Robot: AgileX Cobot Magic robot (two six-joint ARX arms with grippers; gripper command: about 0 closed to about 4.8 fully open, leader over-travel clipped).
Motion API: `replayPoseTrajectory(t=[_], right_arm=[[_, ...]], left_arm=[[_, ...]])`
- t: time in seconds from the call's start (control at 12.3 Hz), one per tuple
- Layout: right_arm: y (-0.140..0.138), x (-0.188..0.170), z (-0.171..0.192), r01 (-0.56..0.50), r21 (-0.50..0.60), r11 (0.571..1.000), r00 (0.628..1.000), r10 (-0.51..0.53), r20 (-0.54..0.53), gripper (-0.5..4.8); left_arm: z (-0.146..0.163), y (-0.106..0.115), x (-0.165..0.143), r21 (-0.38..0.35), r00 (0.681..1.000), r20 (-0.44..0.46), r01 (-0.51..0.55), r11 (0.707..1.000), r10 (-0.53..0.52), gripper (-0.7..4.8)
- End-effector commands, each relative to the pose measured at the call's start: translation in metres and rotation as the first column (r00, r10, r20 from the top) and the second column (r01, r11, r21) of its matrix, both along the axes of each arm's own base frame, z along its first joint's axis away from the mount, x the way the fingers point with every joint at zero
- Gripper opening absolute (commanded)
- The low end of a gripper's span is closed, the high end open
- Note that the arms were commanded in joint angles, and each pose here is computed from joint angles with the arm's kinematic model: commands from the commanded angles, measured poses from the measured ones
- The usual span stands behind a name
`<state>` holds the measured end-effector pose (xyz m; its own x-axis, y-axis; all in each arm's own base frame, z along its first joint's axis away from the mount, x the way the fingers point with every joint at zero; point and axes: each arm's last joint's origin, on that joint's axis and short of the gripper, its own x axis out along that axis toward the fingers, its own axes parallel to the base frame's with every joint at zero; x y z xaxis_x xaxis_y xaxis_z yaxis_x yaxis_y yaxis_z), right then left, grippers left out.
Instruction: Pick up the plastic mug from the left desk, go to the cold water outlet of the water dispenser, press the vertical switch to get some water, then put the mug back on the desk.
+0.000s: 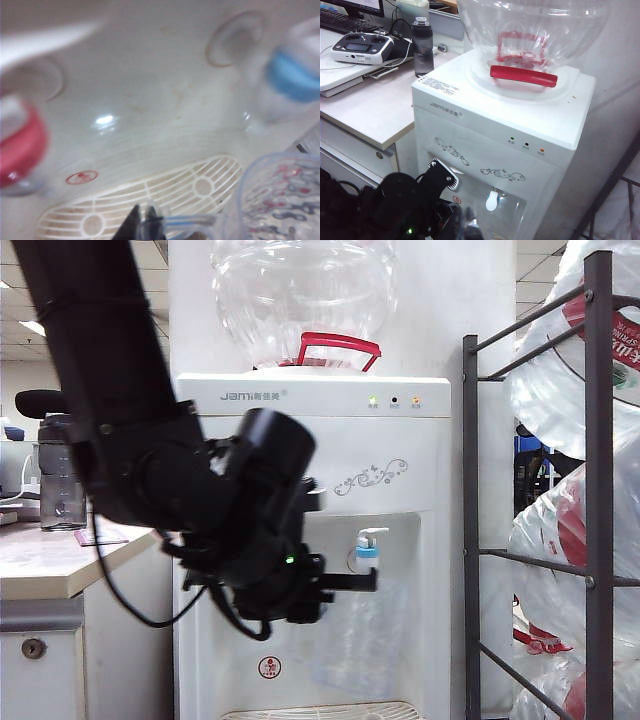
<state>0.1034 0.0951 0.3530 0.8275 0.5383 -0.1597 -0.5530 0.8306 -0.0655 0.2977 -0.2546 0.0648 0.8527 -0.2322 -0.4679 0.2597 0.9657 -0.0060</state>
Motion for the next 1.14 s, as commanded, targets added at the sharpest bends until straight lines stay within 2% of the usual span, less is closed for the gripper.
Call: replayPoseTrajectory(t=[0.08,0.32,0.57,0.81,1.14], right_arm=[[-0.001,-0.001,0.004,-0.008,0.016,1.0,1.0,0.007,0.018,-0.05],[-0.002,-0.002,0.005,-0.007,0.021,1.0,1.0,0.007,0.022,-0.05],[-0.007,-0.007,0.008,-0.007,0.04,0.999,0.999,0.005,0.042,-0.05],[-0.007,-0.008,0.009,-0.008,0.044,0.999,0.999,0.006,0.045,-0.05],[-0.009,-0.009,0.009,-0.009,0.048,0.999,0.999,0.007,0.05,-0.05]], left_arm=[[0.001,-0.015,-0.003,-0.001,1.0,-0.006,-0.028,1.0,0.028,-0.07],[0.002,-0.017,-0.002,-0.019,0.998,-0.021,-0.067,0.998,0.067,-0.07],[0.007,-0.025,0.006,0.02,0.996,-0.048,-0.074,0.997,0.075,-0.07],[0.01,-0.03,0.012,-0.002,0.995,-0.05,-0.088,0.996,0.088,-0.07],[-0.002,-0.028,0.01,0.007,0.984,-0.125,-0.131,0.991,0.131,-0.07]])
